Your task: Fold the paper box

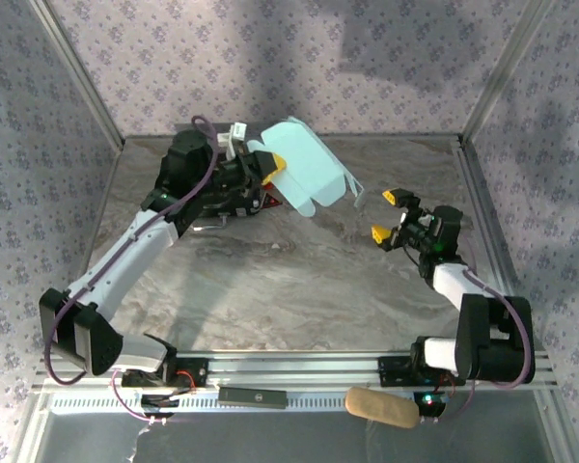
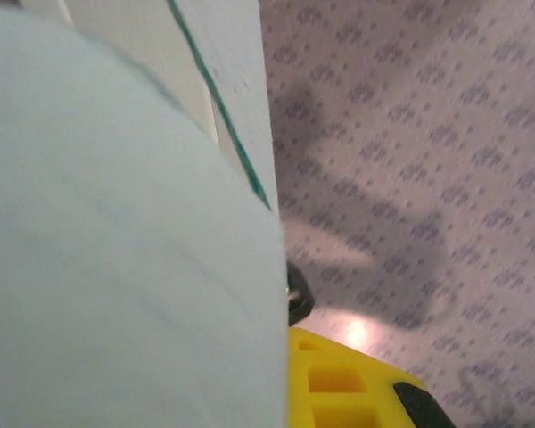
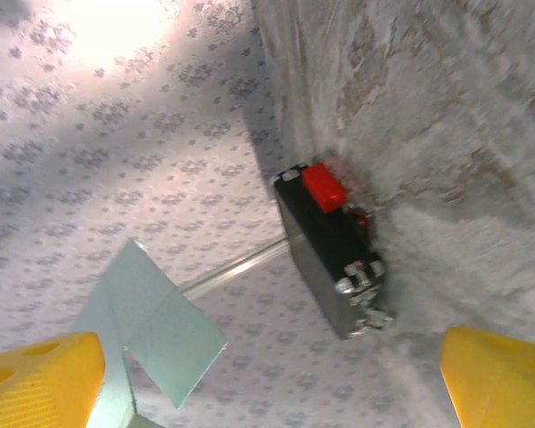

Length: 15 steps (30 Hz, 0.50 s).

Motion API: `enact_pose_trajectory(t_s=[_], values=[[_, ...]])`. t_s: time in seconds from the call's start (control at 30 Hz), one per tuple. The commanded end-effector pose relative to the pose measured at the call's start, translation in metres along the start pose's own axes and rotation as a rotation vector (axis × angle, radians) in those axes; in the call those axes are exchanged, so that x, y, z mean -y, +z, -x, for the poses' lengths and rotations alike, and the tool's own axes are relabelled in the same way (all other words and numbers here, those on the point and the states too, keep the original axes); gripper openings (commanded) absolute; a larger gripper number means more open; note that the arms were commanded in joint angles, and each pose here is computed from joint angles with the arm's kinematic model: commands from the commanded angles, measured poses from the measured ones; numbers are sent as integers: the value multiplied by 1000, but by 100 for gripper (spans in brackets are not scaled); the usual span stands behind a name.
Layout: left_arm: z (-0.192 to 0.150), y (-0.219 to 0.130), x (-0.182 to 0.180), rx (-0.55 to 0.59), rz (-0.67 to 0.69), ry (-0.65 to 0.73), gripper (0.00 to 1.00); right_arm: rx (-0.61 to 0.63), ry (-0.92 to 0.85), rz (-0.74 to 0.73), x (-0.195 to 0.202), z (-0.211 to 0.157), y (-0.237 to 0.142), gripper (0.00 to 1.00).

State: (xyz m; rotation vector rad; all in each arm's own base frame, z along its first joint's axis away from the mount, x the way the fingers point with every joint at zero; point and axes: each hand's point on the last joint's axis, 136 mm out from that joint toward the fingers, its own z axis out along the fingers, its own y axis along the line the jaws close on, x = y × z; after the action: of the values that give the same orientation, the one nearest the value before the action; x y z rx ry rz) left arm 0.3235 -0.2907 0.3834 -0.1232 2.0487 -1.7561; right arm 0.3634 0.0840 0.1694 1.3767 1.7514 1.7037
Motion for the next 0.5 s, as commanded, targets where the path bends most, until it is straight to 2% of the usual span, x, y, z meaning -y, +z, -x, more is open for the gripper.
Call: enact_pose_trajectory(t_s=[0.0,0.2,0.47], values=[[19,-14,34,95,-98,-48,0,-33,152,145,-45,-17,4,98],[33,-21,29,158,-111,-90,0,-6,216,213,-68,-52,5,98],[35,-20,23,165,-120,-115,0,8,216,325,-96,-89,8,98]])
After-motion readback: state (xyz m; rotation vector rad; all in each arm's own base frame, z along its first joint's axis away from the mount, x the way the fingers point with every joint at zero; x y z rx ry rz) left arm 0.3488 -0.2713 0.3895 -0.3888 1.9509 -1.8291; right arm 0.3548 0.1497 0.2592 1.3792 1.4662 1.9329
